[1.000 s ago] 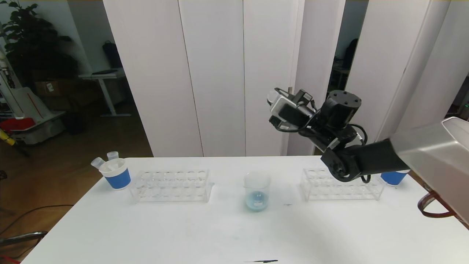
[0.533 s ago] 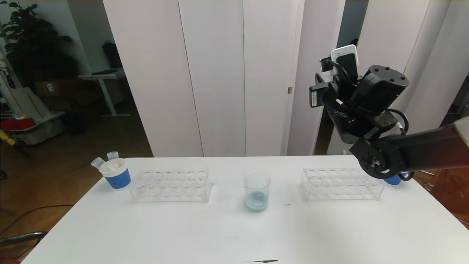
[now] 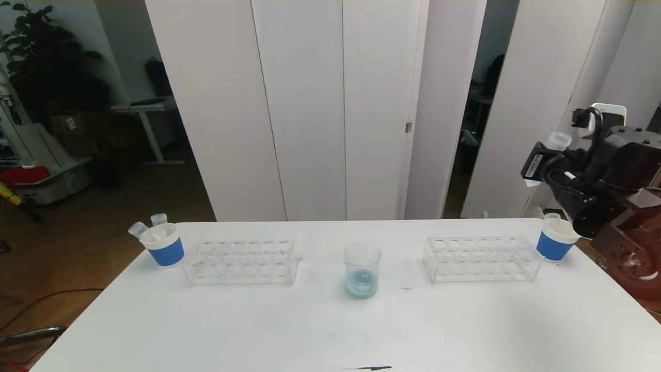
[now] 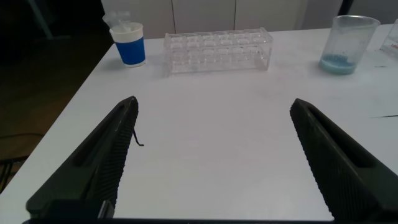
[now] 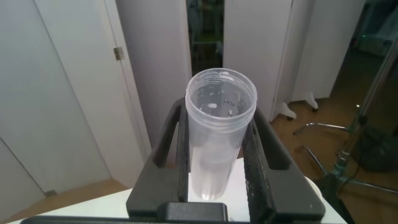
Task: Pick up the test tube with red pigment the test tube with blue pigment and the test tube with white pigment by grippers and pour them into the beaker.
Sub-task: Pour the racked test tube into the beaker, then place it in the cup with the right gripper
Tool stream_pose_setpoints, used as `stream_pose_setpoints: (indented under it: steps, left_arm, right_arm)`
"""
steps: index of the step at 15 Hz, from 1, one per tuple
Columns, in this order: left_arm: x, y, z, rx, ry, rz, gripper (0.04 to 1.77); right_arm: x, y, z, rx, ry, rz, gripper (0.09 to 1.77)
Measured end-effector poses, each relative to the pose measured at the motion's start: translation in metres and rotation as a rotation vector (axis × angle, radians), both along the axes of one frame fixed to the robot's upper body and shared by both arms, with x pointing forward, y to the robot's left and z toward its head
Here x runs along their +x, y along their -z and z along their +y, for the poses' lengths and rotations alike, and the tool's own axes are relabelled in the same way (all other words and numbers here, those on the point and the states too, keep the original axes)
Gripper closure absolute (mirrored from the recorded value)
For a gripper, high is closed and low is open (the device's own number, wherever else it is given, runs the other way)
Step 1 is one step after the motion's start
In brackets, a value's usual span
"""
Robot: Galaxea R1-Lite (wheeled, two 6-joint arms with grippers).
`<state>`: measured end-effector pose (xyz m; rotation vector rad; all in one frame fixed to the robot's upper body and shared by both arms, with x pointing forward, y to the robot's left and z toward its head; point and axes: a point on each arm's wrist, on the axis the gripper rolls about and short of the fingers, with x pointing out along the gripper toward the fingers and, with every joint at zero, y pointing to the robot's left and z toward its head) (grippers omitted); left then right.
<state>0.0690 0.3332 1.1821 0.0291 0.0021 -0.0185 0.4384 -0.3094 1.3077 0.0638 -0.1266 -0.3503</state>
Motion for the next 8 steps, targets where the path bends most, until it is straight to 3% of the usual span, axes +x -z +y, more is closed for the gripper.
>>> stream_pose_setpoints:
  steps: [4,6,8]
  left_arm:
    - [0.0,0.0,0.0,0.0,0.0,0.0,0.07]
    - [0.0,0.0,0.0,0.0,0.0,0.0,0.07]
    - [0.0,0.0,0.0,0.0,0.0,0.0,0.07]
  right_arm:
    - [-0.008,-0.006,-0.08,0.107,0.202,-0.071,1.28]
    - [-0.012,-0.004,-0.104,0.213,0.252,-0.124,1.28]
    - [-0.012,0.005,-0.118,0.296,0.288,-0.114,1.28]
